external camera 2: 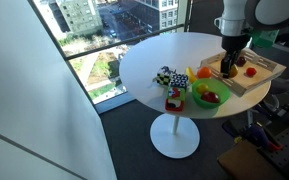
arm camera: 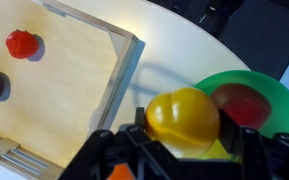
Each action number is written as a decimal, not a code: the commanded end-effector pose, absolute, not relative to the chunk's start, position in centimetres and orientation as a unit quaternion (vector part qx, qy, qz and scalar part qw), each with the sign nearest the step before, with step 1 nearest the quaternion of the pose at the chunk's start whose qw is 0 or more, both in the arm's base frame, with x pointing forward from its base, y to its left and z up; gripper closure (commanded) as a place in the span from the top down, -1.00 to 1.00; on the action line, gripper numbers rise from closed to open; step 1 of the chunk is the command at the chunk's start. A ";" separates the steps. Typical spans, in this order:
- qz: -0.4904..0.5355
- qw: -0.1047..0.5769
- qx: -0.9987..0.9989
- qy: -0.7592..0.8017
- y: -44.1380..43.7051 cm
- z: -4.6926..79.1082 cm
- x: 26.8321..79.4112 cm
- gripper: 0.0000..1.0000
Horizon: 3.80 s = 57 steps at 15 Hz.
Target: Put the apple in the green bowl
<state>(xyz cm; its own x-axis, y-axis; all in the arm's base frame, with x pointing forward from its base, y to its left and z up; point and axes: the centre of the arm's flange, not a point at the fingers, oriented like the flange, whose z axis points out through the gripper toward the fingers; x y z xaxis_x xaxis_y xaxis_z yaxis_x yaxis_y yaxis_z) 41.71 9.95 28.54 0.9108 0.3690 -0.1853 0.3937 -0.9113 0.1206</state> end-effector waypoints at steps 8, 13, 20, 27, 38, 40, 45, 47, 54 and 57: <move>-0.080 0.078 0.974 0.196 9.9 28.5 41.7 0.37; -0.076 0.079 0.973 0.204 10.5 28.5 41.7 -0.13; -0.065 0.084 0.966 0.236 13.7 28.3 42.0 -0.13; -0.041 0.062 0.964 0.256 15.4 25.6 42.1 -0.13; -0.051 0.049 0.965 0.254 15.1 23.2 42.2 0.90; -0.051 0.051 0.964 0.255 15.2 23.5 42.2 0.99; -0.047 0.053 0.966 0.250 15.6 24.6 42.2 1.00; -0.042 0.055 0.966 0.247 15.6 25.3 42.3 1.00; -0.039 0.063 0.977 0.198 15.1 28.7 42.6 1.00; -0.045 0.056 0.983 0.166 14.3 29.8 42.2 1.00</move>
